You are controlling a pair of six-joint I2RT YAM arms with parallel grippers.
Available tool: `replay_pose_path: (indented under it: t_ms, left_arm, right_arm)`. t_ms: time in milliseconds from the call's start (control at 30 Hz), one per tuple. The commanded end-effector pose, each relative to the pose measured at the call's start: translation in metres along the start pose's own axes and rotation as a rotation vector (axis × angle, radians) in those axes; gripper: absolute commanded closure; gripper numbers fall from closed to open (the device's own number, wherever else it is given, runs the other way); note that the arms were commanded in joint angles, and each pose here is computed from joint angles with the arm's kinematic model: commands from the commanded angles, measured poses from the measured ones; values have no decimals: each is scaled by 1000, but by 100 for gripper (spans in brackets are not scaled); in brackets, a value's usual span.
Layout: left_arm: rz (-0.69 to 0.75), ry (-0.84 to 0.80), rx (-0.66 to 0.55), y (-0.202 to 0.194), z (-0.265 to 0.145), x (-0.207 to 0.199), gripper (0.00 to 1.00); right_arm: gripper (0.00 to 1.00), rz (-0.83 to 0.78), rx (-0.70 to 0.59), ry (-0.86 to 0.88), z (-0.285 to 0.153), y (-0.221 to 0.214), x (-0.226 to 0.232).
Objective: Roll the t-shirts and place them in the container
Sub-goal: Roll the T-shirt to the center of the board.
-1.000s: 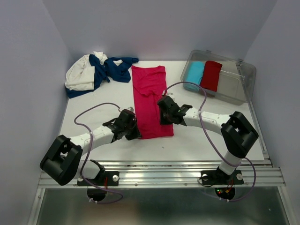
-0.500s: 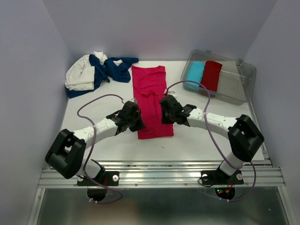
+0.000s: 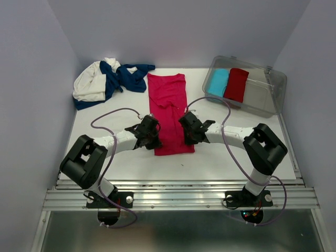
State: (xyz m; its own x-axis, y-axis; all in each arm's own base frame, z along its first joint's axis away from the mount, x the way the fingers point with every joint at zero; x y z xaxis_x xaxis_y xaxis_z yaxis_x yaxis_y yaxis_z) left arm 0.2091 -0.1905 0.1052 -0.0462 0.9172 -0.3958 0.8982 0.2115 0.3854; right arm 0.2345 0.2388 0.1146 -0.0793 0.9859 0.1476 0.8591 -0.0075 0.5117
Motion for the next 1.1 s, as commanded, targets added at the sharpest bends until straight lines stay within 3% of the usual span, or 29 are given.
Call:
replay_pose_path:
  t_ms: [0,133,367,433,633,800,1067]
  left_arm:
    - [8,40,-33,2,-4,7,100]
    - [17,53,-38,2,-15,7,100]
    - [2,-3,-184,9,-68,4,100]
    - [-14,20,-202,8,-74,8,96]
    - [-71,23,-170,-10,-78,21,85]
    - [-53,-36,-171,-12,-83,19,82]
    - [-70,-29,-143,-18,-75,22,76]
  right_arm:
    - [79,-39,4,-28,10,-4,-6]
    - [78,-25,-43,25,-12,5,-5]
    - [67,6,-155,33,-52,20,-16]
    - [66,22,-160,30,-56,19,-21]
    - [62,106,-104,74,-58,11,-41]
    - [55,161,-81,143,-62,9,-47]
    - [53,291,-28,320,-64,7,-62]
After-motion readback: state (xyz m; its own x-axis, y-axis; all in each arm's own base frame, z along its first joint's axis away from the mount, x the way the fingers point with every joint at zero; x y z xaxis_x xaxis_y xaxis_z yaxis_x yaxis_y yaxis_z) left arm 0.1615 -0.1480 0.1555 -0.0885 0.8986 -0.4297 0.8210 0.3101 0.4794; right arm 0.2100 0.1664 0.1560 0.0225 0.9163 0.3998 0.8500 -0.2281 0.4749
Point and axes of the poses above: each gripper's point midway between its finger pads, its own z axis out along the fingers, its own x axis along the line the jaws close on, y = z × x, the point moved 10 cm from there along -z, back along the fingers, and after that the axes turned 4 degrees about z, right-handed, at the moved point
